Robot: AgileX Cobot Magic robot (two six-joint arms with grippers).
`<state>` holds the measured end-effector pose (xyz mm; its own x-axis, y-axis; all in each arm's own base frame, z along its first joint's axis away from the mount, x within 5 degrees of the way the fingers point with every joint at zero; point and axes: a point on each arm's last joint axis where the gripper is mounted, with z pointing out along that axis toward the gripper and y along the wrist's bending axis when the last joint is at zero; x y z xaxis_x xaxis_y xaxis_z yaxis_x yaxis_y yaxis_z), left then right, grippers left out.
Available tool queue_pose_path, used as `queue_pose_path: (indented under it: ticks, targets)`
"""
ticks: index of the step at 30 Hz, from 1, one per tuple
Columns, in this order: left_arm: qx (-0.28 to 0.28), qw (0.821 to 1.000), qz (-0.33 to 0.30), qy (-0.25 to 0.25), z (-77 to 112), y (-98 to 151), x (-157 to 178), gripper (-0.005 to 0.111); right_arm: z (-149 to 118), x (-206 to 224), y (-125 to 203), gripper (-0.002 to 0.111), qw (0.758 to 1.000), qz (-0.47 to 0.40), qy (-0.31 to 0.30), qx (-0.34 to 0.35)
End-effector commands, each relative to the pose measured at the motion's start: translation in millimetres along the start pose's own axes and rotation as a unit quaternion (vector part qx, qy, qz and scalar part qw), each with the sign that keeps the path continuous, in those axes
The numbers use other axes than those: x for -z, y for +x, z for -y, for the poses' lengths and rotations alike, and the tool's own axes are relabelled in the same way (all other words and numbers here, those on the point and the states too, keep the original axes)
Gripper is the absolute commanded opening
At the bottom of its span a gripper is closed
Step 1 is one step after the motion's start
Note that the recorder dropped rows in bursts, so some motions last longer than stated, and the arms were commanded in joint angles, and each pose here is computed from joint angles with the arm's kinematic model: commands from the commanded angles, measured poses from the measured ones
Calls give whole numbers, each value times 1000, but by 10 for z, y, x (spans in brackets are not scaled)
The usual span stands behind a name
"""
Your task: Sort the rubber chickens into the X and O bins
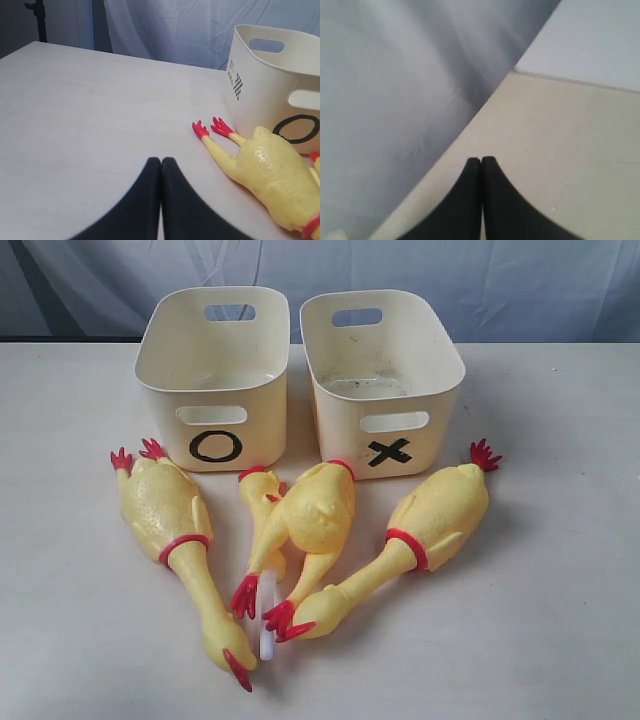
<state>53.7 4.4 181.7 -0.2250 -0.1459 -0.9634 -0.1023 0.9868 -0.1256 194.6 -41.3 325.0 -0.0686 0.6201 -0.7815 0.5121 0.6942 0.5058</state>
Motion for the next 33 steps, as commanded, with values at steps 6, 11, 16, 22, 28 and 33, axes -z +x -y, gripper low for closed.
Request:
queue_pose_path:
  ticks: [6, 11, 16, 22, 28, 33]
  targets:
    - [-1, 1000, 6, 1, 4, -30, 5, 0, -370, 310, 629, -1, 883, -219, -215, 356]
    - [-1, 1000, 6, 1, 4, -30, 5, 0, -455, 508, 923, -1, 813, -329, -291, 382]
    - [-1, 1000, 6, 1, 4, -30, 5, 0, -536, 696, 1126, 17, 675, -324, -409, 522]
    - [-1, 1000, 6, 1, 4, -30, 5, 0, -802, 972, 1247, 54, 653, -300, -527, 453]
    - [-1, 1000, 6, 1, 4, -30, 5, 0, -1108, 1002, 1633, 74, 649, -333, -544, 413]
    - [-1, 1000, 6, 1, 4, -30, 5, 0, -1457, 987, 2137, 74, 621, -353, -542, 443]
